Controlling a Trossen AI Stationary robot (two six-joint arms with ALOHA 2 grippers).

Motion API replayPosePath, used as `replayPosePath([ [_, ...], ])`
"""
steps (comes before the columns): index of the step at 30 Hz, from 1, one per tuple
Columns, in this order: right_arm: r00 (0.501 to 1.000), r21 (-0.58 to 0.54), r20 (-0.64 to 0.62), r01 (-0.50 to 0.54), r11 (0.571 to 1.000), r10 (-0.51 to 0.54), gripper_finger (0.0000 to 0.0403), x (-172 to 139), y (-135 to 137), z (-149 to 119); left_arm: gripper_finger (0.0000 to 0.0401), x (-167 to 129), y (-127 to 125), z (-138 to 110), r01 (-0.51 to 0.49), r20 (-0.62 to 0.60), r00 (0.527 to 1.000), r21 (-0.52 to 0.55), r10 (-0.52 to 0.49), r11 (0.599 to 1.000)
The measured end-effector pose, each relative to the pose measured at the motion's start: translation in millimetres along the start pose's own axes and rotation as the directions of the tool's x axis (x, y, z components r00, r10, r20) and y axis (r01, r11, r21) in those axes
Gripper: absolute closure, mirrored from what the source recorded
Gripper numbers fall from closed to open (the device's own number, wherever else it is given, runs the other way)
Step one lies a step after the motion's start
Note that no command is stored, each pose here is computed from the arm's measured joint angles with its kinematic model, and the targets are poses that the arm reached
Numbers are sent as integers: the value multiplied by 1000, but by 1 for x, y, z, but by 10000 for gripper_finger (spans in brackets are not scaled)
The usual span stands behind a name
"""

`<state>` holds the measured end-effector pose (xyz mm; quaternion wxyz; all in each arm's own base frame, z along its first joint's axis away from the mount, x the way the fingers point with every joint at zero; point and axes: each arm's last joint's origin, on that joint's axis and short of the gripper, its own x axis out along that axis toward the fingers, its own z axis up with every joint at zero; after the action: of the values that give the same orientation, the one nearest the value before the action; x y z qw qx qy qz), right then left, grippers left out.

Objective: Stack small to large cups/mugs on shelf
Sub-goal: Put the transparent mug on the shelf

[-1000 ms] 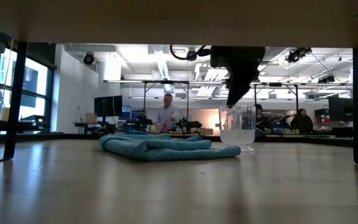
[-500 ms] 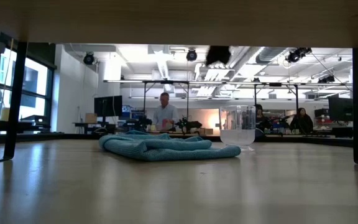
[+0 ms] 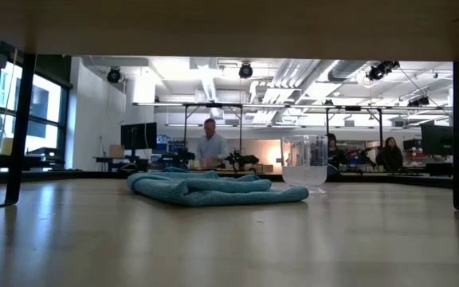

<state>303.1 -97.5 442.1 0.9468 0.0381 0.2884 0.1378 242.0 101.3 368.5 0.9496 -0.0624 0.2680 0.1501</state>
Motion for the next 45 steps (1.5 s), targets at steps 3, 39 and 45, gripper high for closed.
replayPosePath([
  [3,994,-52,91,-54,997,58,268,-20,13,13,350,21,15,-5,60,-55,997,-32,-62,998],
  [39,942,-136,328,-30,990,74,268,-170,120,-10,350,183,-39,28,141,-333,935,27,-124,990],
  [45,947,-126,312,-36,991,74,268,-167,118,-10,350,192,-47,24,150,-336,932,28,-132,988],
])
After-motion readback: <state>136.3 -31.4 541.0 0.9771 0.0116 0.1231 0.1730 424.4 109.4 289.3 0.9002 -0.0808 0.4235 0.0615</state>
